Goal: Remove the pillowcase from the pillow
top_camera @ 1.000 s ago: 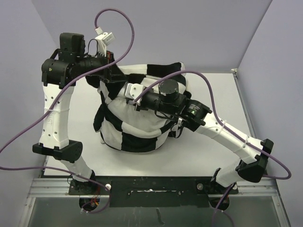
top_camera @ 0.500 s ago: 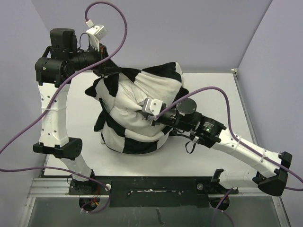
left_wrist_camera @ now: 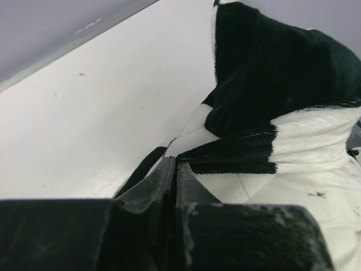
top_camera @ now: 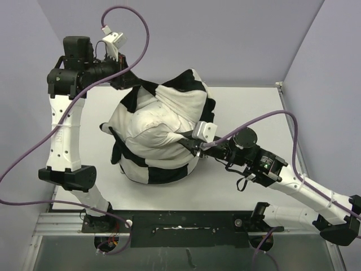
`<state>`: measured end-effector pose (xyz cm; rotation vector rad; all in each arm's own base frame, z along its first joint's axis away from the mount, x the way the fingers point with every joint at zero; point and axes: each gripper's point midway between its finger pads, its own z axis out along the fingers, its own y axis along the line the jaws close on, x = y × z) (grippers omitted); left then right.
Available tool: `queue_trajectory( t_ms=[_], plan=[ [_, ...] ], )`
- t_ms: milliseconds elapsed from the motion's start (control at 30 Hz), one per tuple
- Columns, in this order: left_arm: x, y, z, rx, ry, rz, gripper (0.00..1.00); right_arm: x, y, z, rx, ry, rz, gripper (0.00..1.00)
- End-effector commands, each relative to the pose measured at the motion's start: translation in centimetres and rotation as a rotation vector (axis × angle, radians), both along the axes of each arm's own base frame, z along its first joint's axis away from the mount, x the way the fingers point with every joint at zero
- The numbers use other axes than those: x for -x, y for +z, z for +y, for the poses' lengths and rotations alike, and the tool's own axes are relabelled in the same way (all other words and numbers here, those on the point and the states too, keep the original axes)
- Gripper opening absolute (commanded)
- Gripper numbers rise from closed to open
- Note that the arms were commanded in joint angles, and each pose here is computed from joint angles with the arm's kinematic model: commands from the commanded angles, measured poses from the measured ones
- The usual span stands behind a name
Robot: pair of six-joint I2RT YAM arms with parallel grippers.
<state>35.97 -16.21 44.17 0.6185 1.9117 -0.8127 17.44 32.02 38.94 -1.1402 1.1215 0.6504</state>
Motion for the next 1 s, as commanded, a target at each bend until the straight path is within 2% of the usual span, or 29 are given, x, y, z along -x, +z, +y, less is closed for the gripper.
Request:
queue_trajectory(
  t_ms=[0,133,300,333,367,400,433,467,533,600,733,833,967],
  plan=[
    [-6.8,-0.3,4.1,-0.113,0.235,-0.192,0.00,3.6,1.9,0.0,-0.104,0.150,0.100,0.00],
    [-7.5,-3.1,1.5,-0.095,0.206,-0.158,0.00,5.3,4.6,2.9,-0.175,0.302,0.134,0.00],
    [-7.6,-2.9,-2.3,0.004,0.159,-0.153,0.00,9.0,3.8,9.5,-0.096,0.476,0.143,0.00],
    [-7.3,-2.7,-3.1,0.021,0.131,-0.146,0.16,9.3,3.5,10.7,-0.075,0.503,0.160,0.00],
    [-6.7,-2.3,-3.8,0.033,0.089,-0.136,0.41,9.2,3.0,11.7,-0.047,0.510,0.180,0.00],
    [-6.1,-2.0,-4.4,0.039,0.042,-0.118,0.72,8.8,2.6,12.4,-0.023,0.497,0.200,0.00],
    [-5.7,-1.3,-4.2,0.039,0.026,-0.108,0.92,7.7,2.5,12.5,-0.014,0.458,0.211,0.00],
    [-5.7,-0.5,-3.2,0.045,0.028,-0.099,0.98,5.9,2.5,12.1,-0.023,0.393,0.224,0.00],
    [-5.2,2.7,-0.2,0.083,0.046,-0.130,0.98,1.7,3.0,10.2,-0.084,0.257,0.259,0.00],
    [-4.3,6.5,3.8,0.110,0.089,-0.217,0.98,-2.0,3.6,7.7,-0.150,0.136,0.269,0.00],
    [-2.3,9.8,9.7,0.025,0.171,-0.388,0.98,-5.4,3.7,5.4,-0.158,0.018,0.252,0.00],
    [0.5,9.8,10.1,-0.083,0.099,-0.490,0.98,-5.7,3.6,6.1,-0.144,0.035,0.250,0.00],
    [5.8,8.2,6.7,-0.060,-0.161,-0.537,0.98,-5.7,3.5,7.5,-0.130,0.074,0.258,0.00]
  ],
)
